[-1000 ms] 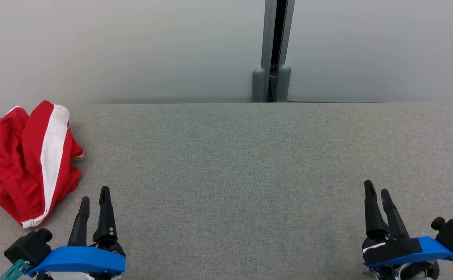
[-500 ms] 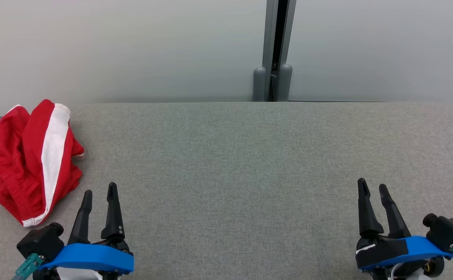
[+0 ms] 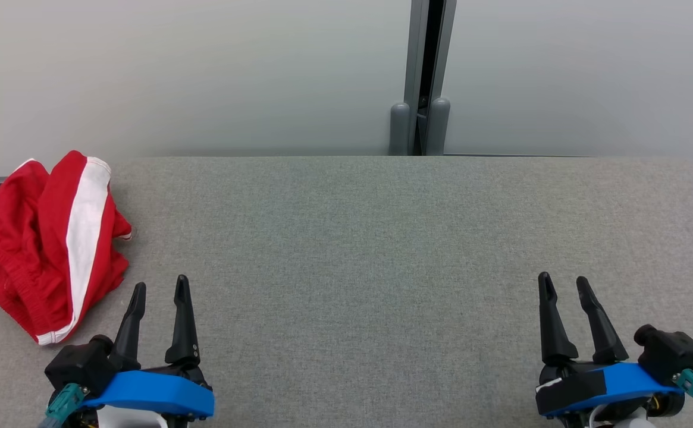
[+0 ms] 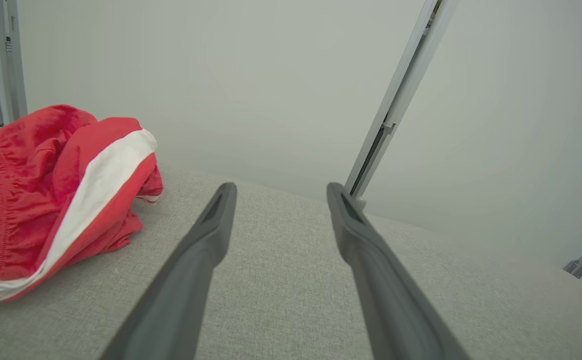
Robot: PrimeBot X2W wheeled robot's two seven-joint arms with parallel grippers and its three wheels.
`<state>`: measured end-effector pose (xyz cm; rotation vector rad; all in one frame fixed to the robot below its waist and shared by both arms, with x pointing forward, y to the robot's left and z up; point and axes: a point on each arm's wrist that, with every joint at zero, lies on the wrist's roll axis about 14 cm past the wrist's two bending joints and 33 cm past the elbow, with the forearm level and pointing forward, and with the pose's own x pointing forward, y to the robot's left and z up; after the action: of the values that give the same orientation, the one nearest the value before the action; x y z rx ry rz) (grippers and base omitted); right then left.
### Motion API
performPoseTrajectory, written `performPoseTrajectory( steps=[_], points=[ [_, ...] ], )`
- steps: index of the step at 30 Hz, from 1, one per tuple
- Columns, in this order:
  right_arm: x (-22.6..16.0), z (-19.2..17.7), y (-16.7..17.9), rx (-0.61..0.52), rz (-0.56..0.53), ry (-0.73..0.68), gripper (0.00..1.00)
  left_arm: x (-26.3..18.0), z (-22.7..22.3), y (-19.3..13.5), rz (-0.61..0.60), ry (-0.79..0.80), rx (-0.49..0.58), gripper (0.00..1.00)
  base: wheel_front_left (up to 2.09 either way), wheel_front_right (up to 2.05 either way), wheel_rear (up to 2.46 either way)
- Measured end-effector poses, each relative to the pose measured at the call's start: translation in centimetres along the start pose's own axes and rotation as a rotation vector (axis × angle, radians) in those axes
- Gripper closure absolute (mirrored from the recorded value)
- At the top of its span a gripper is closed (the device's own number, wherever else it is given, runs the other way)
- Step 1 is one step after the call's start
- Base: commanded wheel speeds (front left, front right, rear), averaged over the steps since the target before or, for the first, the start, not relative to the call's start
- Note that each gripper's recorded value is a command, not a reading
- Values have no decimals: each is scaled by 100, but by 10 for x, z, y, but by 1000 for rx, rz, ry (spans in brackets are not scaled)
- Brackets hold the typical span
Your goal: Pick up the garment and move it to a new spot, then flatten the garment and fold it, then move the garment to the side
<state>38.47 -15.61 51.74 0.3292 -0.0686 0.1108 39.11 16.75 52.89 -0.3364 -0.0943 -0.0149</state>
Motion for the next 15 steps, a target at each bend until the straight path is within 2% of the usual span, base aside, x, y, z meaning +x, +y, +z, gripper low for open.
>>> performPoseTrajectory(
  steps=[15],
  points=[
    [1,0,9,-125,41,-11,0,0,2,-5,-26,-22,126,0,0,0,0]
  ],
)
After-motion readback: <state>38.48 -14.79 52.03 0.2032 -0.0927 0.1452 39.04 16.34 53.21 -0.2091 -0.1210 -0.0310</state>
